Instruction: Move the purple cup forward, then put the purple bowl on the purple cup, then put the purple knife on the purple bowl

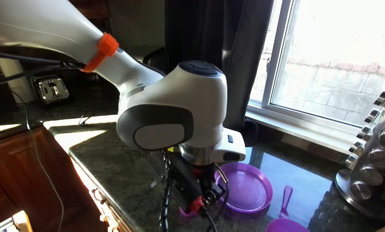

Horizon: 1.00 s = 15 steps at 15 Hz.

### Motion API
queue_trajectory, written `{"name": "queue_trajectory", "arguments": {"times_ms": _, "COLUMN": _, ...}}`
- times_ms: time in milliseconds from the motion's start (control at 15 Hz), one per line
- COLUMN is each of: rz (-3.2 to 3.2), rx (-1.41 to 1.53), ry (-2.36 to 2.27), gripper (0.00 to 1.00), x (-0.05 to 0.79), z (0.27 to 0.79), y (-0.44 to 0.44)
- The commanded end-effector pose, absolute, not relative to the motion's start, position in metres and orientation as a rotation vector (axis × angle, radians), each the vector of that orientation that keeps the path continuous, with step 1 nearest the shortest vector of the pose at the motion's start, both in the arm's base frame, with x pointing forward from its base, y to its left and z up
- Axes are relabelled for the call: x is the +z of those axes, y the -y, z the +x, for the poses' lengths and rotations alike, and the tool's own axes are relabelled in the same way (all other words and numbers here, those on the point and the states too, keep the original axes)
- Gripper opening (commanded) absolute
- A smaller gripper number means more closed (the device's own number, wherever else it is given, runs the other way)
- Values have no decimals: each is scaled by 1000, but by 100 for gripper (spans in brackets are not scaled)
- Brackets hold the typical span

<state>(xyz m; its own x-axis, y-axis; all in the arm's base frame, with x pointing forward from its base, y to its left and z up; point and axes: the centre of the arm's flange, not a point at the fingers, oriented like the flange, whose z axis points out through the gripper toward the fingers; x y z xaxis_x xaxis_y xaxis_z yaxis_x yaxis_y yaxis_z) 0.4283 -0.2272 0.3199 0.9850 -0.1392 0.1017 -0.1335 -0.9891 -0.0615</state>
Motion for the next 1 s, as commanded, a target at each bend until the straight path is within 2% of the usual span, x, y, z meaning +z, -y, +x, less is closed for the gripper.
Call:
{"name": "queue_trajectory", "arguments": {"times_ms": 0, "rz": -3004, "rx": -217, "ry": -323, "gripper": 81, "x": 329, "z": 429, "y": 237}}
{"name": "queue_trajectory", "arguments": {"times_ms": 133, "rz": -2958, "rx": -247, "ry": -462, "gripper": 96, "x": 338, "z": 431, "y": 248}}
{"name": "queue_trajectory", "arguments": {"times_ms": 200, "rz": -2936, "rx": -265, "ry": -548, "gripper": 100, "x": 343, "z": 431, "y": 255}}
{"name": "queue_trajectory", "arguments": {"times_ms": 933, "rz": -2695, "rx": -289, "ry": -1393, "gripper": 100, "x": 353, "z": 441, "y": 340}}
